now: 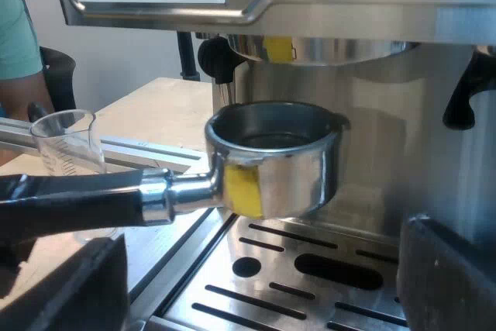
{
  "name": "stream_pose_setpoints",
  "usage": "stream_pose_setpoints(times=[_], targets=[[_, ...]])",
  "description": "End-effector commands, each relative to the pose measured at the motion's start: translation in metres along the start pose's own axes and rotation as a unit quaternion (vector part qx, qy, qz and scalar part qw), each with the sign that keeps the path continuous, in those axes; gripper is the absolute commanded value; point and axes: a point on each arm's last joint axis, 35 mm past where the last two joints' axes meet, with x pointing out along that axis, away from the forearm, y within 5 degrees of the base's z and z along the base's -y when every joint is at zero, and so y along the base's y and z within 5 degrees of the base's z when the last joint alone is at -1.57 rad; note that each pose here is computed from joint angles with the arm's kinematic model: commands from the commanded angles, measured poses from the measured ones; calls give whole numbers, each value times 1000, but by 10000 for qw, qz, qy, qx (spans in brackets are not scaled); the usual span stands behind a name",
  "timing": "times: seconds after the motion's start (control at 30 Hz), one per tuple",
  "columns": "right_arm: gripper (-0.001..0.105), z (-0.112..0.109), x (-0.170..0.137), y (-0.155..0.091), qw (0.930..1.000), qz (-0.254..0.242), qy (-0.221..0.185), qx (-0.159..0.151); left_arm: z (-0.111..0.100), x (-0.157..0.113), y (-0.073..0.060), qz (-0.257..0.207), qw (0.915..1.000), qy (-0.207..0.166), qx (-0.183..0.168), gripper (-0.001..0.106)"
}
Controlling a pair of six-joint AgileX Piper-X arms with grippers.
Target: Put the handle in the coffee machine
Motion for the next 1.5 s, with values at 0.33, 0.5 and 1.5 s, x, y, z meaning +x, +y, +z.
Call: stream_pose_setpoints(times=[0.33,0.5,1.5], targets=[[72,2,0,0,10000,-13,-50,10,14,4,18,-241,9987,-407,198,1],[72,2,0,0,10000,-13,-50,10,20,7,26,-405,9982,-402,178,1],[72,2,0,0,10000,-13,-50,10,34,14,53,-882,9933,-7,749,1]])
